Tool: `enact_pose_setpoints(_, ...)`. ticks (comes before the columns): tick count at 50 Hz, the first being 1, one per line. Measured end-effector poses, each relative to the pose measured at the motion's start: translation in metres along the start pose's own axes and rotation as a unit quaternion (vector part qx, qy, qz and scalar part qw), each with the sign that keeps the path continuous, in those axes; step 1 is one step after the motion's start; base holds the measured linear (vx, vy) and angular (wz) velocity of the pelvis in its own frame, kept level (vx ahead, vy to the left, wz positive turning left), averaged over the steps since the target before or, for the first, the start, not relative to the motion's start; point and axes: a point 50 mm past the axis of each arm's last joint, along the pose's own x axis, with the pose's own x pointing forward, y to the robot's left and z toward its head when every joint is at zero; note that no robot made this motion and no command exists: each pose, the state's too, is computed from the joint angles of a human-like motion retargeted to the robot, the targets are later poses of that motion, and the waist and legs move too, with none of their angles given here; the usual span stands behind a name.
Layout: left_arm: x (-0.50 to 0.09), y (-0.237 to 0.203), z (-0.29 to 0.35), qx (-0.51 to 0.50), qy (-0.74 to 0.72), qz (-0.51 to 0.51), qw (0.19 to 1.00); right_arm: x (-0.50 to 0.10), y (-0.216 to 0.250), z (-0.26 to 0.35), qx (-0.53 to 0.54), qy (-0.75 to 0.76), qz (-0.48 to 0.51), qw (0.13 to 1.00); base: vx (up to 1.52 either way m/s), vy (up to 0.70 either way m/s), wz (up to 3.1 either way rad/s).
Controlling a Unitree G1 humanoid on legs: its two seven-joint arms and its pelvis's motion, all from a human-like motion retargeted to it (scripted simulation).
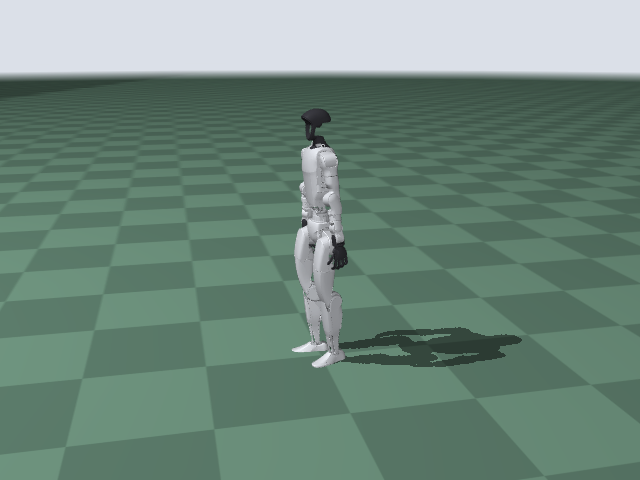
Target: Upper body actions
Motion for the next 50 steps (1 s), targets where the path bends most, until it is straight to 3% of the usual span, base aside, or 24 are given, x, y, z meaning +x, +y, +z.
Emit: enact_pose_setpoints(50, -0.0008, 0.0052, -0.003, 0.01, 0.006, -0.007, 1.0, -0.0003, -0.0006, -0.0018, -0.003, 0.001, 0.004, 1.0, 0.0, 0.0, 0.0)
